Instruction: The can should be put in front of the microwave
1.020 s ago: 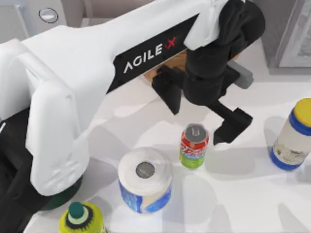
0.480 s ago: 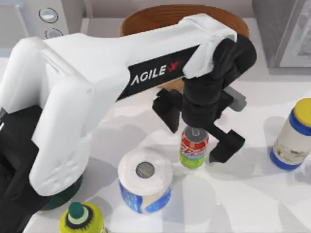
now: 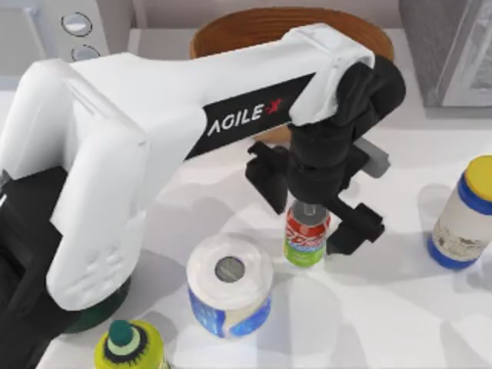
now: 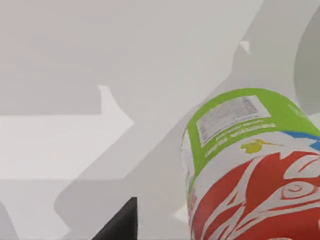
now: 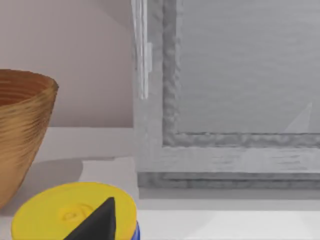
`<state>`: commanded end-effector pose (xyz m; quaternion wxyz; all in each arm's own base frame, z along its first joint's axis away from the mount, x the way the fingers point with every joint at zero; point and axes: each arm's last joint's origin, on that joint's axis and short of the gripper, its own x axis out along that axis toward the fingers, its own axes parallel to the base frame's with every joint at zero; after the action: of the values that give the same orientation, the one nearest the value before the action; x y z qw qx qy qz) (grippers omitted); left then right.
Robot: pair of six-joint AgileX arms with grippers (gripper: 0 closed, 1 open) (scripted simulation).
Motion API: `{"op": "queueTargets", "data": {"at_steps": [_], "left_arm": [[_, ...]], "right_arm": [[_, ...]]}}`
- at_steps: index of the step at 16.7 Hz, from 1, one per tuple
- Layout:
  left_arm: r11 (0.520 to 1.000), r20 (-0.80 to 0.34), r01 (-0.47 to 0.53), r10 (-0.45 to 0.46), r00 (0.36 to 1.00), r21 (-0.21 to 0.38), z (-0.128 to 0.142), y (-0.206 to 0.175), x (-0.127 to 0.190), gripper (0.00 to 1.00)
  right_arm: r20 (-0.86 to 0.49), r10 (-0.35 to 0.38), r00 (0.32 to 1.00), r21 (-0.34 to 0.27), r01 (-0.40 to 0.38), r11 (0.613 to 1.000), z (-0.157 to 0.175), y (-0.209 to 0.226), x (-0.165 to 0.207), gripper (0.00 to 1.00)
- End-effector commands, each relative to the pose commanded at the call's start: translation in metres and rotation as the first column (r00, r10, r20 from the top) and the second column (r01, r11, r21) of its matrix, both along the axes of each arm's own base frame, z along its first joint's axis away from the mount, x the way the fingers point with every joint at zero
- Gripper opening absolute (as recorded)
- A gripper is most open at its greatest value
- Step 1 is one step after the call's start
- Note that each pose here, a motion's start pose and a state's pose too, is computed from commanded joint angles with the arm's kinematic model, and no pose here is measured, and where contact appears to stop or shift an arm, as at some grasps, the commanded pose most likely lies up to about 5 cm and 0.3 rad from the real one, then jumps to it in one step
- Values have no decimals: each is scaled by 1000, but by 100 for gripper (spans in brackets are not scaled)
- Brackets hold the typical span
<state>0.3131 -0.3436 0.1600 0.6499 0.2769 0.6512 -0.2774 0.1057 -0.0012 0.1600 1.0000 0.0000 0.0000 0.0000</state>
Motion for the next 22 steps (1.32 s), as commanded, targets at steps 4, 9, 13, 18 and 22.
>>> {"op": "queueTargets", "data": {"at_steps": [4, 9, 13, 18, 22], "left_arm": [[1000, 0, 0, 0, 1000, 0, 0, 0, 0, 40], [1000, 0, 0, 0, 1000, 0, 0, 0, 0, 2], [1000, 0, 0, 0, 1000, 0, 0, 0, 0, 0], [1000, -1, 0, 0, 1000, 0, 0, 0, 0, 0], [1000, 0, 6, -6, 1000, 0, 18, -2, 0, 0]], "right_arm": [[0, 0, 1000, 0, 0, 1000, 0, 0, 0, 100], [0, 0, 1000, 0, 0, 1000, 0, 0, 0, 100], [0, 0, 1000, 0, 0, 1000, 0, 0, 0, 100], [0, 0, 1000, 0, 0, 1000, 0, 0, 0, 100], [0, 0, 1000, 0, 0, 1000, 0, 0, 0, 100]]}}
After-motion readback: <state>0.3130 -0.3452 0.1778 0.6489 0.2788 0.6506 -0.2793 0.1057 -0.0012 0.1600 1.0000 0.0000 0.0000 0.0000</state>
